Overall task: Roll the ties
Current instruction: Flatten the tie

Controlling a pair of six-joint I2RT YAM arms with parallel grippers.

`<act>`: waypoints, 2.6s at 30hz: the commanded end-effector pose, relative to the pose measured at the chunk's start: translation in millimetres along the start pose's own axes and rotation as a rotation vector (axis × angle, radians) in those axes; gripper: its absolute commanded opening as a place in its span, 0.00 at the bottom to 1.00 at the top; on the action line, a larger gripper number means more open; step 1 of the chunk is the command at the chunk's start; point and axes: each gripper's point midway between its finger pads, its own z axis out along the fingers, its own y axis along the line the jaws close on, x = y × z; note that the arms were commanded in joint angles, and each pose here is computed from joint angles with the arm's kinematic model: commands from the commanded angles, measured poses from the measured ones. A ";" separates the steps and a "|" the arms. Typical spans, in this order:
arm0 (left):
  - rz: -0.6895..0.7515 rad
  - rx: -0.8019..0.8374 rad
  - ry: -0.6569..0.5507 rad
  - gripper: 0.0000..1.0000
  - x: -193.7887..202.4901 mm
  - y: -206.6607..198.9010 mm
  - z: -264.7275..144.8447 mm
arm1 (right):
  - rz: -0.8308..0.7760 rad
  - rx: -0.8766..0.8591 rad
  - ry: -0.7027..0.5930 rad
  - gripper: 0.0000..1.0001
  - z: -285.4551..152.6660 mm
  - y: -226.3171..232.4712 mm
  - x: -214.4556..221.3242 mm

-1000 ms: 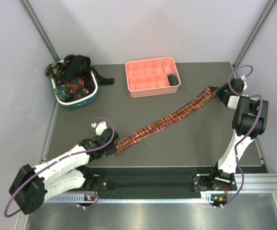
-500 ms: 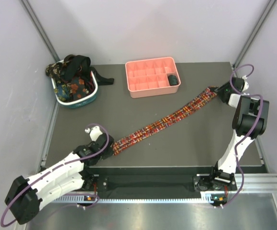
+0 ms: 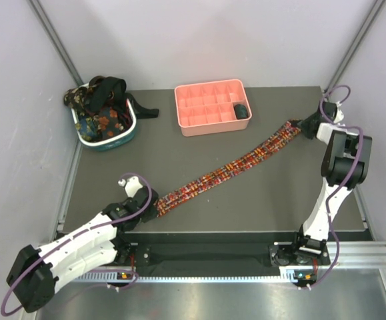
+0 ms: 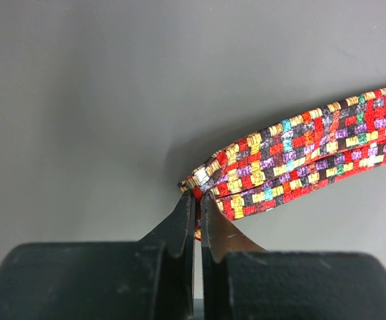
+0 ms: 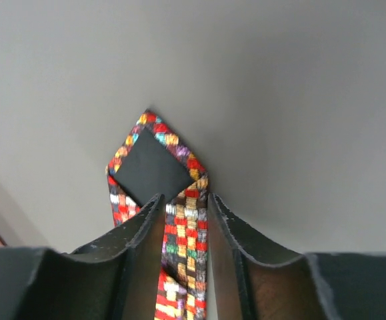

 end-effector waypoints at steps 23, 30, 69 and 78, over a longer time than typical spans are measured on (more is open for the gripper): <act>-0.069 0.122 -0.102 0.00 -37.3 -62.7 26.3 | 0.016 0.074 -0.081 0.00 38.1 18.3 -69.4; -0.045 0.094 -0.059 0.00 -51.4 -97.0 58.8 | 0.138 0.036 -0.177 0.00 48.2 22.7 -112.8; 0.034 0.268 -0.015 0.86 -105.3 -86.2 6.2 | -0.609 -0.285 -0.020 0.63 -192.0 119.2 114.0; 0.098 0.270 0.098 0.69 -107.9 -107.9 33.5 | -0.893 -0.427 0.134 0.38 -258.9 125.6 269.0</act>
